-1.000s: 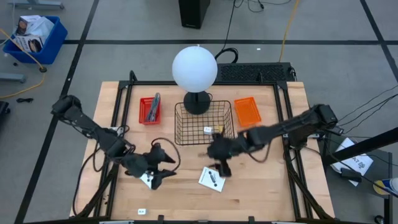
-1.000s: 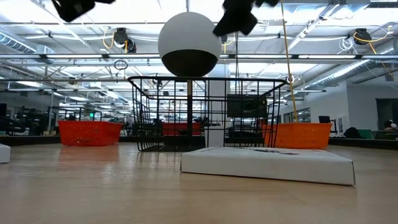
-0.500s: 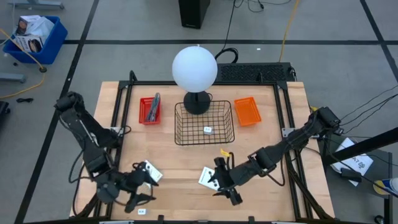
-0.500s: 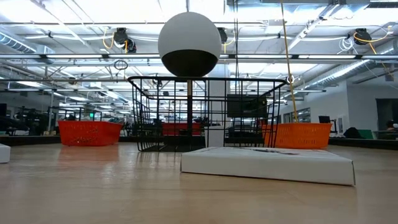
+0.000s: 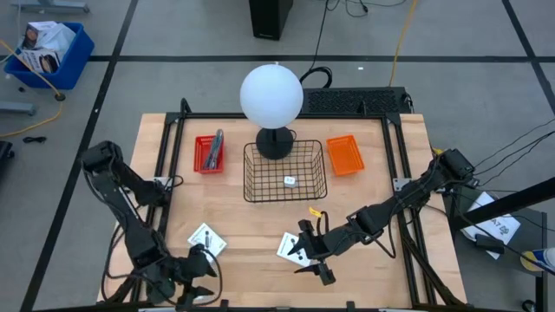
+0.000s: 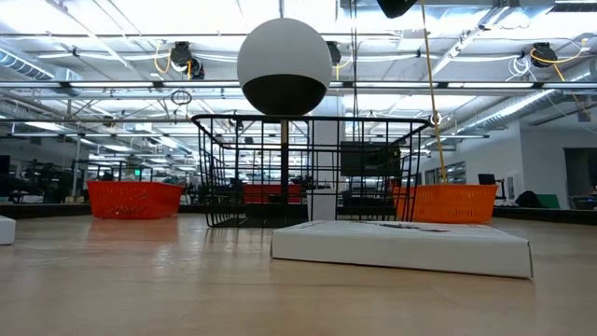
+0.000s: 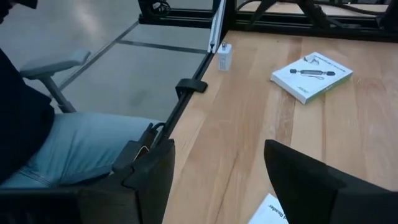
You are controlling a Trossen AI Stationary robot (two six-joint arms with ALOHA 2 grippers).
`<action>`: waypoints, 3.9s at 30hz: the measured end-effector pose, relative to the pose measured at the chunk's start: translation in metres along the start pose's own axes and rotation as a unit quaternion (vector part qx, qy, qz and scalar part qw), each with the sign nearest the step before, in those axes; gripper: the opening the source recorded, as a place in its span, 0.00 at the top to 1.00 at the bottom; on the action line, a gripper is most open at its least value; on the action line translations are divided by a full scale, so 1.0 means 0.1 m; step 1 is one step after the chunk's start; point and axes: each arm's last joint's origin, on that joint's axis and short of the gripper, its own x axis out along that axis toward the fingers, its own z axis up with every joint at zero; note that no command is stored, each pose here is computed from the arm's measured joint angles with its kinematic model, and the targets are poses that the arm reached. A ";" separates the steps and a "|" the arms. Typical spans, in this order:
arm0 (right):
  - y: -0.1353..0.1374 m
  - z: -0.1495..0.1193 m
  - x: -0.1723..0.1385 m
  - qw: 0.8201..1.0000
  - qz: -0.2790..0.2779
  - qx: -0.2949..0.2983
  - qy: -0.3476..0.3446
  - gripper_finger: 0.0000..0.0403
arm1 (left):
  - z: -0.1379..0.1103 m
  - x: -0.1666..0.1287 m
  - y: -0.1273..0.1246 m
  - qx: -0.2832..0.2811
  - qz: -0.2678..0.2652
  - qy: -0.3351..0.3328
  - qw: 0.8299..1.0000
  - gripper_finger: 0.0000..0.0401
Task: Pick and place items into bin
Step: Put the white charger adapter into the black wire basket
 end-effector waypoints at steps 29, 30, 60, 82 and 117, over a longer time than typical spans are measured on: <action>0.08 -0.22 0.48 0.998 0.022 -0.026 -0.059 0.44 | -0.13 -0.02 -0.12 -0.073 -0.043 0.034 0.996 0.36; 0.08 -0.23 0.49 0.998 0.021 -0.028 -0.058 0.44 | -0.14 -0.02 -0.12 -0.078 -0.043 0.034 0.995 0.36; -0.03 -0.21 0.48 0.999 0.006 -0.021 -0.047 0.45 | -0.01 -0.38 -0.72 0.009 0.041 -0.041 0.998 0.62; -0.04 -0.24 0.48 1.000 0.003 -0.010 -0.030 0.46 | -0.22 0.09 -0.80 -0.024 0.182 0.110 0.977 0.67; -0.04 -0.25 0.48 1.000 0.003 -0.010 -0.030 0.47 | -0.54 0.27 -0.71 -0.038 0.244 0.145 0.958 0.43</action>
